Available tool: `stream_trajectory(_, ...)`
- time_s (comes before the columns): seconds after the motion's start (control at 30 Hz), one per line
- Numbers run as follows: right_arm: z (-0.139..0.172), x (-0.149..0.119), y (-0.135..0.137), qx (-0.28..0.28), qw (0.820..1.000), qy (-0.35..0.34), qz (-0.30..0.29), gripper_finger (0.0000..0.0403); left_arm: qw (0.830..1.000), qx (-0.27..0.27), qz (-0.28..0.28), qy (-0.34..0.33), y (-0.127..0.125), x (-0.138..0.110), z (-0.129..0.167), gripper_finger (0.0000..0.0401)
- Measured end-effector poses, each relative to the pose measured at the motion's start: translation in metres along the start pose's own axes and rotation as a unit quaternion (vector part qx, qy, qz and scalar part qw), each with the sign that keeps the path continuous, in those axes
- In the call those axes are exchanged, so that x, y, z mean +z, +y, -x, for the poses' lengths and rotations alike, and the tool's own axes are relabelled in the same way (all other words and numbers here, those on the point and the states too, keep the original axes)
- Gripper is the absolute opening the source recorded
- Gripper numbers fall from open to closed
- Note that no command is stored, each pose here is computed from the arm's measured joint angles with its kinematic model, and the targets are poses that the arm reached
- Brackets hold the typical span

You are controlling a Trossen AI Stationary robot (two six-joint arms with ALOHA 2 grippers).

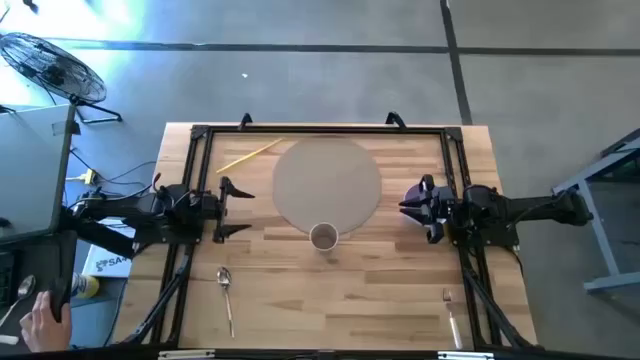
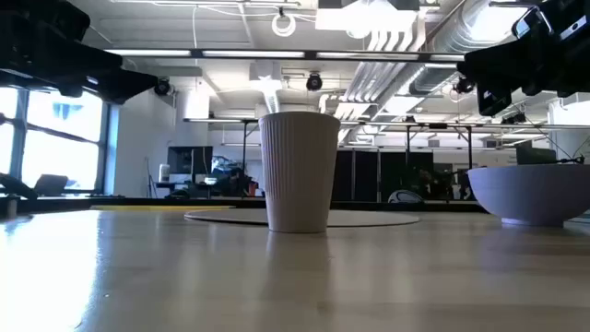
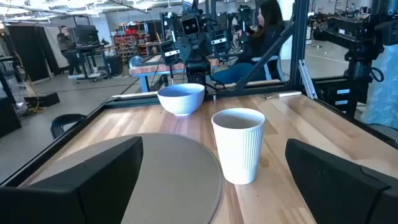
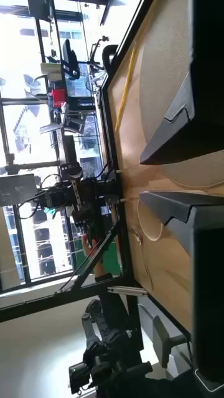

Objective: Pick & Place Utensil

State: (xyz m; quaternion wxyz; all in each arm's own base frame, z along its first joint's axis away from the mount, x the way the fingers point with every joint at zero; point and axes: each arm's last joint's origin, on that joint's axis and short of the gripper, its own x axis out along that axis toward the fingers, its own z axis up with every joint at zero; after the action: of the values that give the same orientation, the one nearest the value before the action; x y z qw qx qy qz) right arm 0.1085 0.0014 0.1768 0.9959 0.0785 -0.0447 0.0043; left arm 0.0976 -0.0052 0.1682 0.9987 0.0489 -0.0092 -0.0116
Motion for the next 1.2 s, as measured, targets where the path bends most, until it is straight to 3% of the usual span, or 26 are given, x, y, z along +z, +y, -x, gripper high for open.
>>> stream_trajectory(1.2,0.0000,0.0016,0.0002,0.000,1.000,-0.004,0.017,0.0075,1.000,0.000,0.000,0.000,0.0000,0.0000,0.0000,0.0387)
